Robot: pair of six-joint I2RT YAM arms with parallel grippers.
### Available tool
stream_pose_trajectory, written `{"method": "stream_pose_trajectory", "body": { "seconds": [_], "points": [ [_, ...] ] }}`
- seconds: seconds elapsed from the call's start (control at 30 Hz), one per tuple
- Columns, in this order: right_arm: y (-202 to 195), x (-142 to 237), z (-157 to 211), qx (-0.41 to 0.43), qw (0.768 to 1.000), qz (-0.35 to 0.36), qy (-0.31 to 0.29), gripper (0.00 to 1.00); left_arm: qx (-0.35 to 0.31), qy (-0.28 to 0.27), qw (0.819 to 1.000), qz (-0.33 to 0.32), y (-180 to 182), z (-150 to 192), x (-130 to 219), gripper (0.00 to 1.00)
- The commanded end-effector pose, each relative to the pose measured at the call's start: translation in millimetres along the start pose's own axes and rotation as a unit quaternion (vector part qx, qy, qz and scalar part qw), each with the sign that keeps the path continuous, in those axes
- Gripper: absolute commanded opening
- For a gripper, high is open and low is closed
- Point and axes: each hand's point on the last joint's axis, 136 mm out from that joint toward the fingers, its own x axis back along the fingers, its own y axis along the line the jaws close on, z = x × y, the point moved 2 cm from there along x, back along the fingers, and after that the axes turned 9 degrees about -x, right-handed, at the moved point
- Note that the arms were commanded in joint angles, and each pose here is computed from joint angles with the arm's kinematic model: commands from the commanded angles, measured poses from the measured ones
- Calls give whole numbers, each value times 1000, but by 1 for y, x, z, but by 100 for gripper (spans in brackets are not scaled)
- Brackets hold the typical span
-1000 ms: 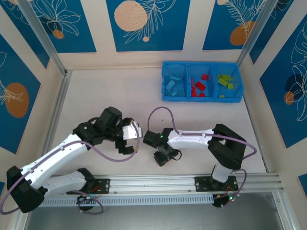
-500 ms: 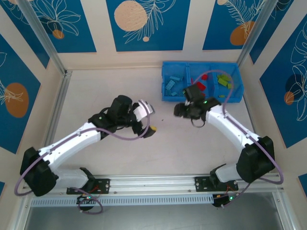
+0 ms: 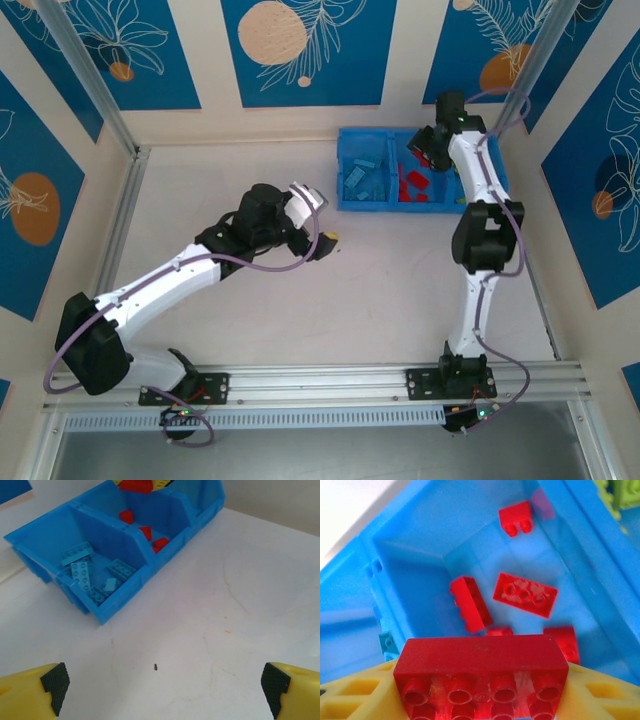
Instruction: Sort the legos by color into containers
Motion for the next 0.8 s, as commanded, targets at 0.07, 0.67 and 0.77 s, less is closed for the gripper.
{"method": "stream_pose_trajectory", "body": {
  "seconds": [0.07,0.67,0.77],
  "points": [
    [9,-2,7,-34,998,14,52,84,12,-4,998,-66,19,-5,8,100],
    [-77,124,167,247,955,-130,-100,90,165,97,914,-358,137,171,100,100],
    [-106,112,170,286,936,-120,-166,92,162,129,897,-390,148,210,112,100]
  ]
}}
